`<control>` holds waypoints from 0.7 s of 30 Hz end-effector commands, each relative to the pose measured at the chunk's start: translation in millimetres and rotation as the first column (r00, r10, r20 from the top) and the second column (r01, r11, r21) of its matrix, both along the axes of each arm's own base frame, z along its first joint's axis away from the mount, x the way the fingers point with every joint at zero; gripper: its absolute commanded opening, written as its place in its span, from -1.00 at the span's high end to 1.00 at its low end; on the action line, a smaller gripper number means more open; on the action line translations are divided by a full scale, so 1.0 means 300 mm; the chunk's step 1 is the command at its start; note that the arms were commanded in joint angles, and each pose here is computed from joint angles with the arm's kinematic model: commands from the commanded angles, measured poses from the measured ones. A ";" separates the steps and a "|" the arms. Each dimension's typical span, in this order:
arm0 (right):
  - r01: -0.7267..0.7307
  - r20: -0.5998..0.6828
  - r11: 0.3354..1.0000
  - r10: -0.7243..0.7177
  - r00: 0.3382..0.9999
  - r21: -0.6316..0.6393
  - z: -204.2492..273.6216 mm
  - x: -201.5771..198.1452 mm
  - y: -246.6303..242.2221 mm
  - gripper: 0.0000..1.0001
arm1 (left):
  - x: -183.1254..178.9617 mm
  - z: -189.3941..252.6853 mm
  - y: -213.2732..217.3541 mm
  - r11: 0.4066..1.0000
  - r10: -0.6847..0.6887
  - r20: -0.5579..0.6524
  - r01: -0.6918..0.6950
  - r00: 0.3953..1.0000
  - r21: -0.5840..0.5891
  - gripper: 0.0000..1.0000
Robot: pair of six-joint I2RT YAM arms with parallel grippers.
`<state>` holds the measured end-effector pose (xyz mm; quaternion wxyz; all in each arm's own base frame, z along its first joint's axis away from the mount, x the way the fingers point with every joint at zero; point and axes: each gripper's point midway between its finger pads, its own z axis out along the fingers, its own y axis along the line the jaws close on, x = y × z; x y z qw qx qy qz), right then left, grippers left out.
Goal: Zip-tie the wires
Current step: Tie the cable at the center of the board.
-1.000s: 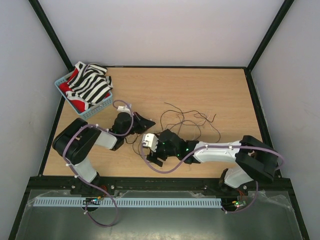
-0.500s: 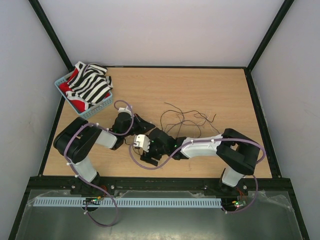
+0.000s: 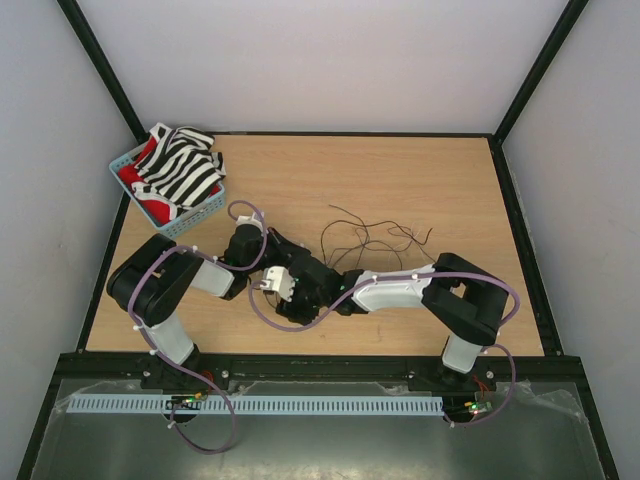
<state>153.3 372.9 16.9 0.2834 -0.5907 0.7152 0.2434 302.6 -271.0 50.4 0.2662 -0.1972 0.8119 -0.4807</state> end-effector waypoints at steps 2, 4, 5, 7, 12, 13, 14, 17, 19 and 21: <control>-0.026 -0.112 0.996 0.016 0.994 -0.090 -0.076 -0.073 -0.048 -0.12 | 0.008 0.029 -0.016 1.000 -0.003 0.008 0.004 1.000 -0.024 1.00; -0.030 -0.130 0.995 0.017 0.991 -0.094 -0.084 -0.084 -0.050 0.04 | 0.008 0.031 -0.015 0.999 0.001 0.002 -0.001 1.000 -0.032 1.00; -0.031 -0.137 0.995 0.017 0.990 -0.094 -0.087 -0.088 -0.049 0.14 | 0.006 0.032 -0.015 0.999 0.003 -0.001 -0.003 1.000 -0.034 1.00; -0.030 -0.146 0.996 0.017 0.989 -0.088 -0.087 -0.092 -0.042 0.33 | 0.002 0.030 -0.014 0.999 0.006 -0.010 -0.007 1.000 -0.038 1.00; -0.031 -0.190 0.999 0.023 0.982 -0.039 -0.069 -0.099 0.017 0.75 | -0.014 0.019 -0.010 0.999 0.024 -0.038 -0.026 0.999 -0.044 1.00; -0.027 -0.195 0.999 0.021 0.981 -0.030 -0.066 -0.097 0.028 0.78 | -0.020 0.014 -0.007 0.998 0.030 -0.047 -0.032 0.998 -0.045 1.00; -0.024 -0.197 1.000 0.021 0.980 -0.015 -0.059 -0.094 0.043 0.81 | -0.022 0.013 -0.006 0.998 0.034 -0.050 -0.037 0.998 -0.045 1.00; -0.008 -0.201 1.000 0.012 0.980 0.020 -0.047 -0.085 0.075 0.89 | -0.030 0.009 0.000 0.998 0.044 -0.060 -0.047 0.997 -0.047 1.00; 0.008 -0.192 0.999 -0.001 0.981 0.038 -0.045 -0.071 0.094 0.97 | -0.032 0.011 0.001 0.998 0.046 -0.062 -0.049 0.997 -0.050 1.00; 0.023 -0.168 0.998 -0.012 0.986 0.061 -0.039 -0.049 0.116 1.00 | -0.036 0.014 0.003 0.997 0.049 -0.070 -0.053 0.996 -0.058 1.00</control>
